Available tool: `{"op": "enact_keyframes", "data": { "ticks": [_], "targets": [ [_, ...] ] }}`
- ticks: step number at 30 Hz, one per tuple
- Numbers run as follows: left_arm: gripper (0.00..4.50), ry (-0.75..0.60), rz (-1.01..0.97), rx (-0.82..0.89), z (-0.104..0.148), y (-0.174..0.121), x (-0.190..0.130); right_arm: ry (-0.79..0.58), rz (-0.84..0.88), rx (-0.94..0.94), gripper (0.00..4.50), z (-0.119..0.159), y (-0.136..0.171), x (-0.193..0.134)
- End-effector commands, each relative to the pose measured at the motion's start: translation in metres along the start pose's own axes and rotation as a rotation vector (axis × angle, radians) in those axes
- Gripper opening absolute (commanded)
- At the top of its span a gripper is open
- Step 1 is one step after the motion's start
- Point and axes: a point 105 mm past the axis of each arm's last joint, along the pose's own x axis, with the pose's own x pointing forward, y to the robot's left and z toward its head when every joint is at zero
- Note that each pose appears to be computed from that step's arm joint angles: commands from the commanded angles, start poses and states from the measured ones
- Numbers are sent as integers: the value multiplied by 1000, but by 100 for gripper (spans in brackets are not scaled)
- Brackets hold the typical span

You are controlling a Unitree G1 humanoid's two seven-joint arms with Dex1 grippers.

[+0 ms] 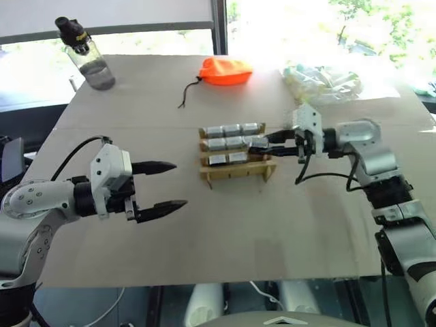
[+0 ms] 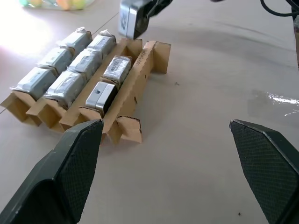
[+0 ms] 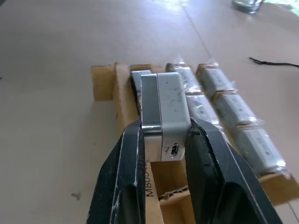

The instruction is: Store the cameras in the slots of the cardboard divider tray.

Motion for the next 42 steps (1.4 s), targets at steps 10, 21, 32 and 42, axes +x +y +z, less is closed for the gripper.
{"op": "enact_keyframes", "data": {
  "ticks": [10,21,32,42],
  "targets": [
    [450,-28,119,2,16,-18,-15,69,92,-70,63,-13,-15,4],
    [450,-25,131,4,18,-18,-16,86,83,-99,63,-22,-15,19],
    [450,-41,128,7,18,-16,-12,98,82,-75,295,-24,-18,11],
    [450,-91,182,-39,16,-12,-6,-59,22,-8,439,5,-14,-32]
  ]
}}
